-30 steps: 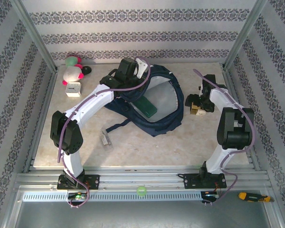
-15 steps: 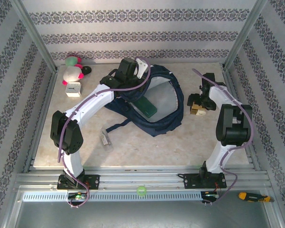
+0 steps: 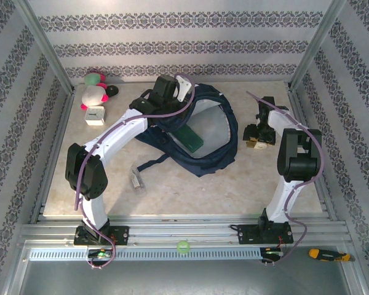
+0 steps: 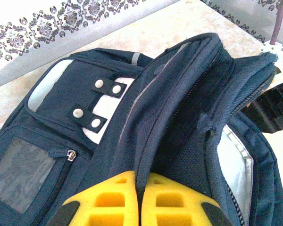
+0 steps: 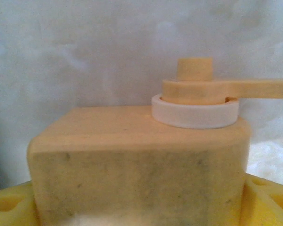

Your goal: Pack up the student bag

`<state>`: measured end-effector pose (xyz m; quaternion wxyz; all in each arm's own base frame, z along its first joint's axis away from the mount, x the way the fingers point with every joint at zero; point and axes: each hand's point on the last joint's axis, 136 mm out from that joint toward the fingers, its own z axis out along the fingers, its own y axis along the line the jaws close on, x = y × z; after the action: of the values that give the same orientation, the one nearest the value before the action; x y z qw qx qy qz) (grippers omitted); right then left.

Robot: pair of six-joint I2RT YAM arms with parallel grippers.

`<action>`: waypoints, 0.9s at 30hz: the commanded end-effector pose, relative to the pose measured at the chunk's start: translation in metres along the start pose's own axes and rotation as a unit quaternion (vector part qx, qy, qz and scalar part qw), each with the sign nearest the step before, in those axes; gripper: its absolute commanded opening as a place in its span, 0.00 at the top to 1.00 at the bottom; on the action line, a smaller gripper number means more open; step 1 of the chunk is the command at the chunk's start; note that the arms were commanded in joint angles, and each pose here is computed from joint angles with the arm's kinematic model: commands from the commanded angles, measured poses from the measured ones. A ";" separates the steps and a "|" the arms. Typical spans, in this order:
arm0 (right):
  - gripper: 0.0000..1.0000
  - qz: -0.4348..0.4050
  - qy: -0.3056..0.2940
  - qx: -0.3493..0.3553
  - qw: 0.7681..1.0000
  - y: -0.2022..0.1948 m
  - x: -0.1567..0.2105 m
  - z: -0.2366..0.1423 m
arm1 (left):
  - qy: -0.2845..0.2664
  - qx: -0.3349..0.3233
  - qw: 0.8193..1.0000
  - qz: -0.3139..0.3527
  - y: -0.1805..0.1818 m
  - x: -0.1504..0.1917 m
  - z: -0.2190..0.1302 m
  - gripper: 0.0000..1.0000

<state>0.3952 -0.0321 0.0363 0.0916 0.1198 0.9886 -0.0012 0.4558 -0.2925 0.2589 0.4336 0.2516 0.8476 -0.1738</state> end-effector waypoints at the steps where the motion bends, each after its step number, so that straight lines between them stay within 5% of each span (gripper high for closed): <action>1: 0.26 0.008 0.000 -0.002 1.000 -0.005 -0.001 -0.005 | -0.039 -0.001 0.999 -0.008 0.001 -0.021 -0.009 1.00; 12: 0.31 0.076 -0.097 -0.068 0.990 0.008 0.010 -0.092 | -0.051 -0.009 0.999 -0.008 0.002 -0.027 -0.023 1.00; 21: 0.33 0.106 -0.201 -0.242 0.943 0.112 0.035 -0.163 | -0.080 -0.022 0.997 -0.008 0.006 -0.044 -0.034 1.00; 27: 0.33 0.112 -0.191 -0.279 0.934 0.164 0.037 -0.146 | -0.090 -0.021 0.996 -0.019 0.006 -0.048 -0.034 1.00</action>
<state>0.3507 0.1254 0.1767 0.2930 0.1583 0.9149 0.2282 0.4582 -0.2898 0.2631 0.4449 0.2396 0.8458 -0.1712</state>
